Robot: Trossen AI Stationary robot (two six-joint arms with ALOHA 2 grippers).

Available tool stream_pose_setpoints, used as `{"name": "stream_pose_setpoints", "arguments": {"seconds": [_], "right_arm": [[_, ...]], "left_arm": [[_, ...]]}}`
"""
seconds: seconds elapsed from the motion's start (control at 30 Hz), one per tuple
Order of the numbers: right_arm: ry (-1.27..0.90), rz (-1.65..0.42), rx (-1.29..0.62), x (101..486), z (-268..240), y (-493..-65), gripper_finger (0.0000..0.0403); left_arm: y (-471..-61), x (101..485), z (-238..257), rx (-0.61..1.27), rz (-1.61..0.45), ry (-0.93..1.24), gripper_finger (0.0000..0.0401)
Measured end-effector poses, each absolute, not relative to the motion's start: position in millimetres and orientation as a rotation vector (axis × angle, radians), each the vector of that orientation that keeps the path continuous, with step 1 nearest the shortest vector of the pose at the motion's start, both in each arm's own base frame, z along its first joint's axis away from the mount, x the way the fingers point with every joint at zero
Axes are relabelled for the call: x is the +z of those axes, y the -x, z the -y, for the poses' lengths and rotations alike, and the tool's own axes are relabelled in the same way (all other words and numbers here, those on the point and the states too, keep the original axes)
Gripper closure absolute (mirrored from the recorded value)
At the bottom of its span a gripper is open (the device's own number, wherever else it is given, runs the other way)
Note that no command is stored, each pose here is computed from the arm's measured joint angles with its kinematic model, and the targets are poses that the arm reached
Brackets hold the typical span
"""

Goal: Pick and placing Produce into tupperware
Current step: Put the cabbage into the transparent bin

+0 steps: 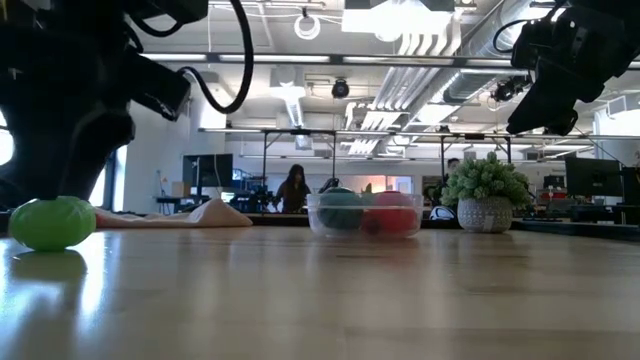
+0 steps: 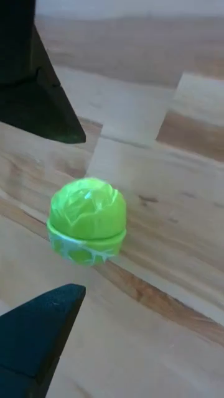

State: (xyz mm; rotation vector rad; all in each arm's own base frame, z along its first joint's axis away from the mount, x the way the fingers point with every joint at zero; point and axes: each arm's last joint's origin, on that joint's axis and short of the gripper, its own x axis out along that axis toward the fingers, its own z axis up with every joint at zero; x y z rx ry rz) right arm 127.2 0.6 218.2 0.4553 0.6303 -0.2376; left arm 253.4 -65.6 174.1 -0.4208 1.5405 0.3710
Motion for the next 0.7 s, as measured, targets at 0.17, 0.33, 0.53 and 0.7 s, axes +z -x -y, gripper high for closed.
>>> {"name": "stream_pose_setpoints", "arguments": {"seconds": [0.17, 0.33, 0.53, 0.7], "right_arm": [[-0.455, -0.631, -0.238, 218, -1, -127, 0.0331], [-0.455, -0.631, -0.238, 218, -1, -127, 0.0331], [-0.455, -0.632, -0.238, 218, -1, -127, 0.0331], [-0.455, -0.630, -0.237, 218, -1, -127, 0.0331]], "left_arm": [[-256, 168, 73, 0.334, -1.547, 0.391, 0.0011], [-259, 157, 77, 0.324, -1.580, 0.354, 0.0015], [-263, 146, 77, 0.313, -1.606, 0.325, 0.0013], [-264, 141, 78, 0.311, -1.620, 0.318, 0.0015]]}}
